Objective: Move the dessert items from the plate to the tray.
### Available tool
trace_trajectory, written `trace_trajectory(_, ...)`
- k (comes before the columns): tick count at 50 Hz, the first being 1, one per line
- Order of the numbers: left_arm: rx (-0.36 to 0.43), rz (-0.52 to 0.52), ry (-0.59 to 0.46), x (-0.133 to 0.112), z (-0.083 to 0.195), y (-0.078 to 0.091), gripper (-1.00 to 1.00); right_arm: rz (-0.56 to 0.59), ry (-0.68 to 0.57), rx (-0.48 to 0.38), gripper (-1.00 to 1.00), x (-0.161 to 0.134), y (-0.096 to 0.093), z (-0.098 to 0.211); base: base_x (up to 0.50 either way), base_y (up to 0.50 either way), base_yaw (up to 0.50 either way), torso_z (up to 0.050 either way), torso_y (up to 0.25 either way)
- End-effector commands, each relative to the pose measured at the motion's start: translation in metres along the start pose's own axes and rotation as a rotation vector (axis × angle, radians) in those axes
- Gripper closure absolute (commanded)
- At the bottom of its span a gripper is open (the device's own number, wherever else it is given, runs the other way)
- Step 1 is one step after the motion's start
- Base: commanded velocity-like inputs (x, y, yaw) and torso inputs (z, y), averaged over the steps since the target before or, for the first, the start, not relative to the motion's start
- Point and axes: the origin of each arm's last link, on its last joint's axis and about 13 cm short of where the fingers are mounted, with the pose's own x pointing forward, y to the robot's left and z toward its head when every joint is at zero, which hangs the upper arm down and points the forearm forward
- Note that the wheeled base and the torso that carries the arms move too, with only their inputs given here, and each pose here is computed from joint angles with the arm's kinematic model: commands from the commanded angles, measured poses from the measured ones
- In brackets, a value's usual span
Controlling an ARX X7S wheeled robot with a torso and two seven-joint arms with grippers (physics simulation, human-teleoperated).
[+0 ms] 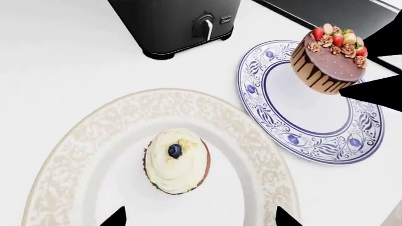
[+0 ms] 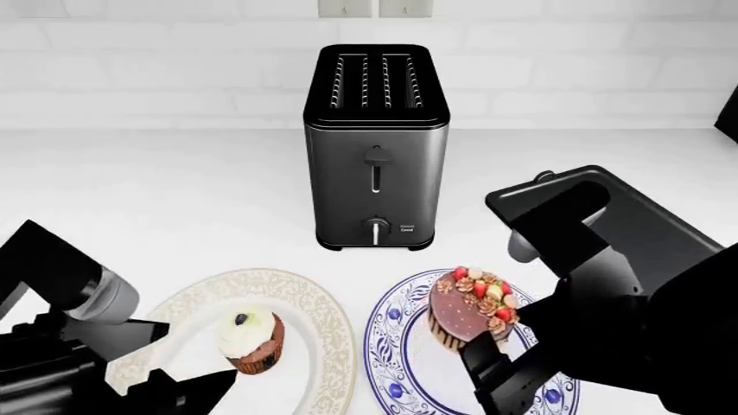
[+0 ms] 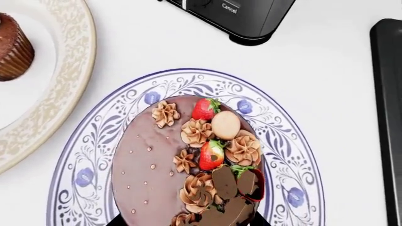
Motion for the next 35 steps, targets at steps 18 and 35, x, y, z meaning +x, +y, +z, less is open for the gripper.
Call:
trace_trajectory(18, 0.003, 0.003, 0.081, 0.02, -0.001, 0.001, -1.0, -0.012, -0.023, -0.007, 1.0, -0.003, -0.001, -0.003, 0.0, 0.0, 0.0, 0.0, 0.001)
trace_trajectory(35, -0.01, 0.023, 0.093, 0.037, 0.002, 0.01, -1.0, -0.014, -0.025, -0.005, 1.0, -0.005, -0.001, -0.004, 0.0, 0.0, 0.0, 0.0, 0.0)
